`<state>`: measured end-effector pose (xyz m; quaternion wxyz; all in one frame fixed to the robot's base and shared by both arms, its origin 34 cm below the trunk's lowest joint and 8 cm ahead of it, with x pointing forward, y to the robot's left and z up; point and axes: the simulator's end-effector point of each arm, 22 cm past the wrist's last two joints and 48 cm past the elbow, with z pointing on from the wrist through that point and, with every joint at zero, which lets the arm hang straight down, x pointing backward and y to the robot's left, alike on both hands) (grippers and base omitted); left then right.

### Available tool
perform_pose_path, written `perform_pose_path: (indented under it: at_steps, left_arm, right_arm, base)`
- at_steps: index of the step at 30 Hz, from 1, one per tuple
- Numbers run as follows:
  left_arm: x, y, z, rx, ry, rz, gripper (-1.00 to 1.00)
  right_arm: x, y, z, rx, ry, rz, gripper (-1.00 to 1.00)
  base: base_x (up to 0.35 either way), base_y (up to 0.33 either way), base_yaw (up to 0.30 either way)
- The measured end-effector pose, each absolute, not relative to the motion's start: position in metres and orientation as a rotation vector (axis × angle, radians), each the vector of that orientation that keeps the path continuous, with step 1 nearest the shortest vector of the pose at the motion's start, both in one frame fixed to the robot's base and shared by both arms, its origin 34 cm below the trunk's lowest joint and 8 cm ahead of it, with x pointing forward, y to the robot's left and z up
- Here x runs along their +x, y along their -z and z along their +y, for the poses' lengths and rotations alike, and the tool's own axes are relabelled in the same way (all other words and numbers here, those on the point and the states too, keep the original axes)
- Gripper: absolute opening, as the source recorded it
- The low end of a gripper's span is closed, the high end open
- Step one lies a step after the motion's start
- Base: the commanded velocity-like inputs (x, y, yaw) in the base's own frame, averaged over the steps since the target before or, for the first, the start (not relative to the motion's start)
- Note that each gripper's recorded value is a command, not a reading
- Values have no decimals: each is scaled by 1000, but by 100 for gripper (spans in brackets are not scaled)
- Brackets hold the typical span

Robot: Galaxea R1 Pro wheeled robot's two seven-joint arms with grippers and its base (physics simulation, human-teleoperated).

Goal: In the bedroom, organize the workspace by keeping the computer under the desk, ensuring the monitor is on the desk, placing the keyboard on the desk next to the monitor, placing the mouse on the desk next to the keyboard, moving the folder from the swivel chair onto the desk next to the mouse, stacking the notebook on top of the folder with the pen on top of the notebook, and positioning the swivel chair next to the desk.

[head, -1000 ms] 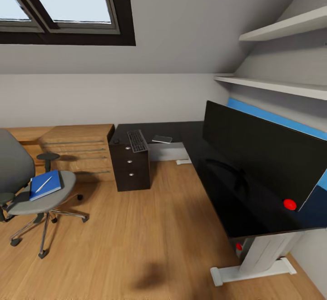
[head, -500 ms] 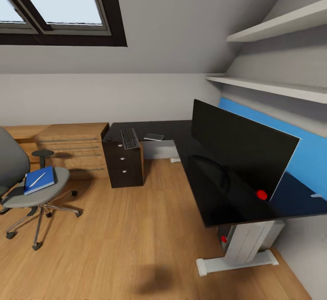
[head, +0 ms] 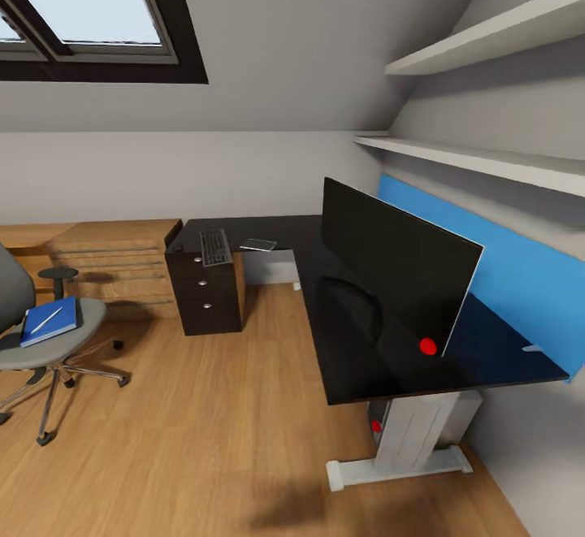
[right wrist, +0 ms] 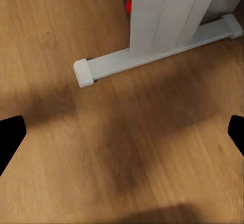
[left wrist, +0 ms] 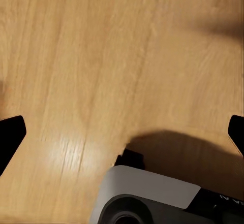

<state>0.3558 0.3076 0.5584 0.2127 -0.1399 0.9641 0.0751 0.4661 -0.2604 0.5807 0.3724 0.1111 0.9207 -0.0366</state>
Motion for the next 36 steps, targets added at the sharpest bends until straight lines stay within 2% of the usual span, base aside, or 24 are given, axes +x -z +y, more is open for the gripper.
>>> perform_pose_path:
  at_steps: [36]
  left_arm:
    - [356,-558,307,-391,-207,2677,100]
  right_arm:
    - [466,-581,-261,285,94,2360,100]
  base:
    - [0,-340,0]
